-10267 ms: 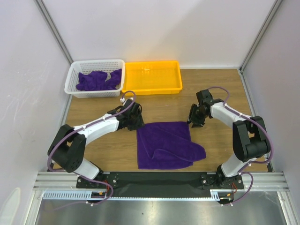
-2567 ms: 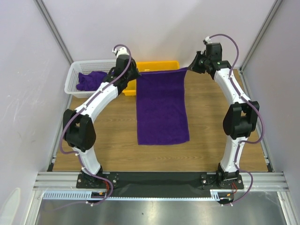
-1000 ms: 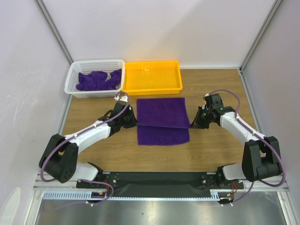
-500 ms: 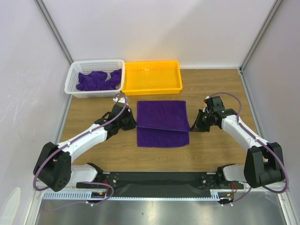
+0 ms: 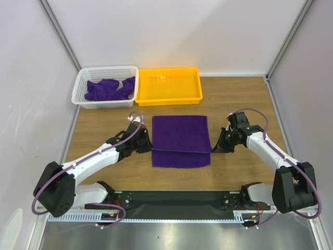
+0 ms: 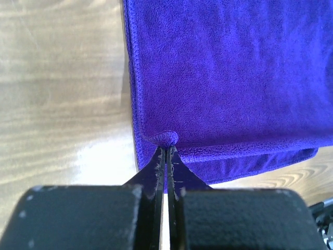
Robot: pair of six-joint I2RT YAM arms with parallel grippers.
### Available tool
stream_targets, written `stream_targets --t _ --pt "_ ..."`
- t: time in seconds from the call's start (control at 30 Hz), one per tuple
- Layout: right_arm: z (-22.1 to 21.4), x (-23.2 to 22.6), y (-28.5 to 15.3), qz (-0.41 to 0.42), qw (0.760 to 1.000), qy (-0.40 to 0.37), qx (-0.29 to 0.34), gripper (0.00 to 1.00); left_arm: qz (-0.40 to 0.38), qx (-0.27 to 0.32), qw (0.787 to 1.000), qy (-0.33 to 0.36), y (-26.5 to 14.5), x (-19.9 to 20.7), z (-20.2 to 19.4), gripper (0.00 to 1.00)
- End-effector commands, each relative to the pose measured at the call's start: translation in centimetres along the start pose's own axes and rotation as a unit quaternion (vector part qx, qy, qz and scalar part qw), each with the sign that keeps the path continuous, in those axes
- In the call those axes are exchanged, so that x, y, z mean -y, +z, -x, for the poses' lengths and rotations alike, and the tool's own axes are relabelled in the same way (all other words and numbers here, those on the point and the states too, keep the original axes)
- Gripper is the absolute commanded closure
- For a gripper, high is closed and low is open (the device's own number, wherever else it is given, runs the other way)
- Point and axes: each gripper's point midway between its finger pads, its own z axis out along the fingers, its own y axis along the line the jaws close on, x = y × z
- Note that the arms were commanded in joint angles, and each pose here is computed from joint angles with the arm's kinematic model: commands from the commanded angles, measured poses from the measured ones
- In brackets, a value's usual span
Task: Fold and stack the towels
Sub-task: Fold the towel
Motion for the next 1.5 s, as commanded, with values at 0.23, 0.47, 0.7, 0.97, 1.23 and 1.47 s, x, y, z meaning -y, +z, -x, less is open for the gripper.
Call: stream_targets --t 0.23,0.47,0.7,0.97,1.23,1.47 --pt "-0.4 0.9 -1.6 -0.026 0.999 -0.021 -0.001 1.0 0.029 0.02 0.999 -0.014 -2.3 -1.7 0.0 1.0" --pt "2.4 -2.3 -5.4 0.002 0.998 -0.04 0.047 1.0 0.013 0.063 0.998 -0.009 -4.7 0.2 3.4 1.0" --pt "2.2 -2.3 -6.3 -0.001 0.998 -0.043 0.056 1.0 0.002 0.081 0.997 -0.014 -6.3 0.5 4.1 1.0" --pt "-0.9 0.4 -4.4 -0.025 0.999 -0.024 0.021 1.0 0.018 0.04 0.999 -0.026 -4.8 -2.1 0.0 1.0" --pt "-2.7 1.9 -3.1 -0.04 0.999 -0.011 -0.01 1.0 0.013 0.0 1.0 -0.027 -3.4 -2.5 -3.2 1.0" --pt "-3.8 2.6 -2.7 -0.064 0.997 0.005 -0.037 1.0 0.031 -0.017 0.999 -0.019 -3.5 -3.0 -4.0 1.0"
